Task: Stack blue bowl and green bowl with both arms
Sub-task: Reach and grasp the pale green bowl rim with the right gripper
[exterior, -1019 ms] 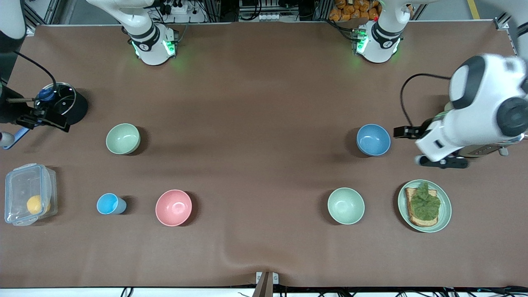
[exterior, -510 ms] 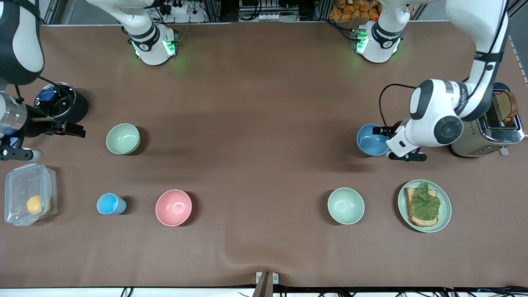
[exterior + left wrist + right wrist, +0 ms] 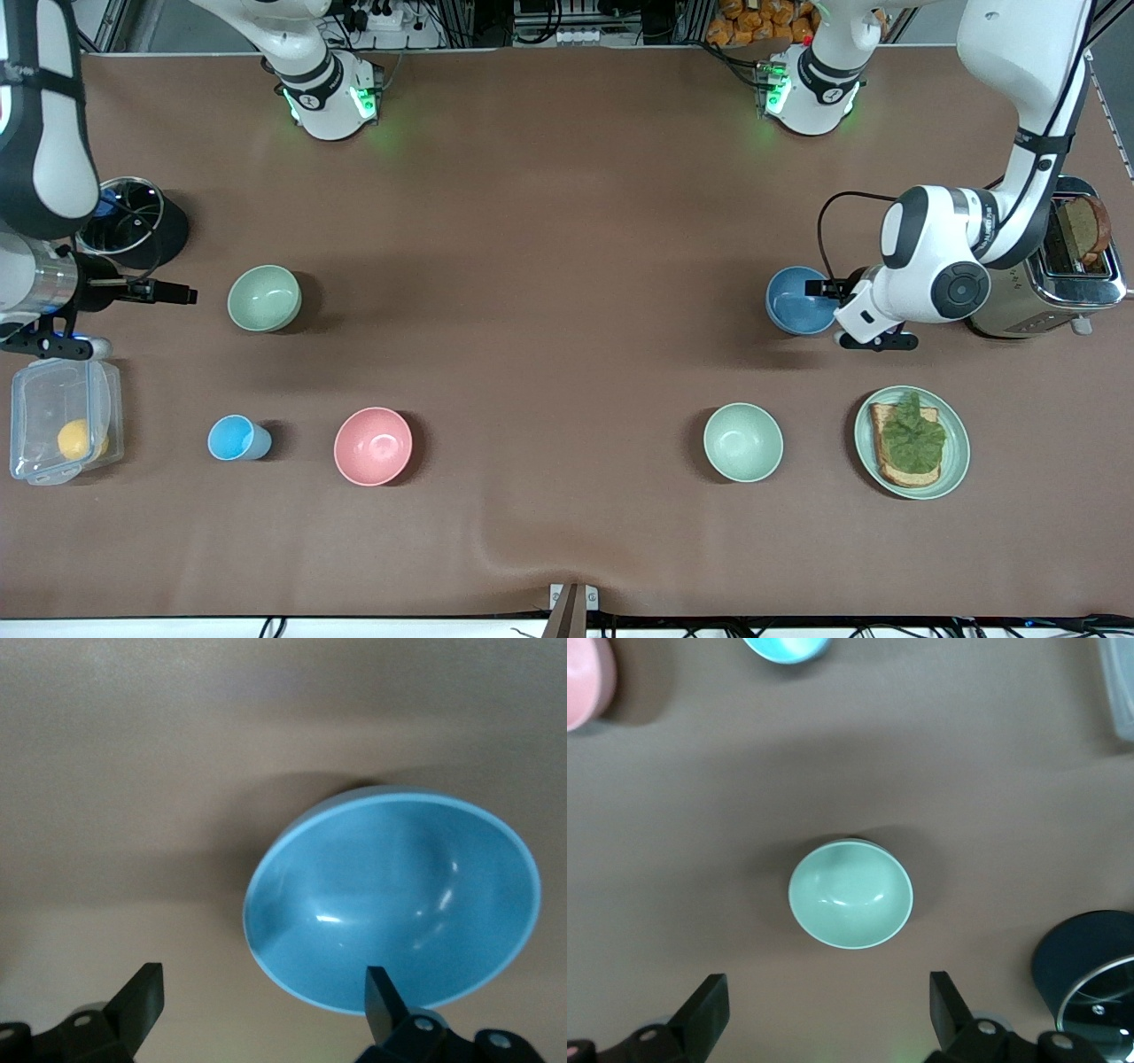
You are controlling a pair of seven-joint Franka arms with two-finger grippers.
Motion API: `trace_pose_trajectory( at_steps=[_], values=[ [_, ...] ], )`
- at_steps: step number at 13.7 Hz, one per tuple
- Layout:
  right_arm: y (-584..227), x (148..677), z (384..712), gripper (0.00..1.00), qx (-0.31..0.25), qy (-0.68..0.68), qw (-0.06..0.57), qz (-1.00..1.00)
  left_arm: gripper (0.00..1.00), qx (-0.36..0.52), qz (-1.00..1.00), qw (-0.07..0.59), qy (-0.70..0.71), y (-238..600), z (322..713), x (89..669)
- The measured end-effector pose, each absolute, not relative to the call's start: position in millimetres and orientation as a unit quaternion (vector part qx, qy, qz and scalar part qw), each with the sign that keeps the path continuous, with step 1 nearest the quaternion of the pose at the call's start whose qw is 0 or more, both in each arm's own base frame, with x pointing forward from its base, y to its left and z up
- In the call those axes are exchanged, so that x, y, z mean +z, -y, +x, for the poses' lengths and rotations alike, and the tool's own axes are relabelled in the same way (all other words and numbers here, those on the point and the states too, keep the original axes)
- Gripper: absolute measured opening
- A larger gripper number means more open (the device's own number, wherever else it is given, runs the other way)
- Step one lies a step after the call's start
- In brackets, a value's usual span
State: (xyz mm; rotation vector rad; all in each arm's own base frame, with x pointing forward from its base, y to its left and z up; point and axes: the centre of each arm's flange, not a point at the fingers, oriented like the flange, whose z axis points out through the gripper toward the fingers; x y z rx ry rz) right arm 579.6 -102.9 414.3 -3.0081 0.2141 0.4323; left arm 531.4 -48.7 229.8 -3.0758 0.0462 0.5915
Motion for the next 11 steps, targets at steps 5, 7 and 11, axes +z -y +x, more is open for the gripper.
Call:
trace_pose_trajectory(
  at_steps=[5, 7, 11],
  values=[
    [135, 337, 549, 1.00, 0.106, -0.011, 0.057, -0.993, 1.00, 0.204, -0.979, 0.000, -0.007, 41, 533, 200],
    [144, 312, 533, 0.97, 0.107, -0.010, 0.061, -0.992, 1.00, 0.207, -0.978, 0.000, -0.007, 41, 533, 195],
    [138, 268, 510, 0.85, 0.077, -0.020, 0.057, -0.995, 0.94, 0.205, -0.979, -0.002, -0.007, 42, 540, 189]
  ],
)
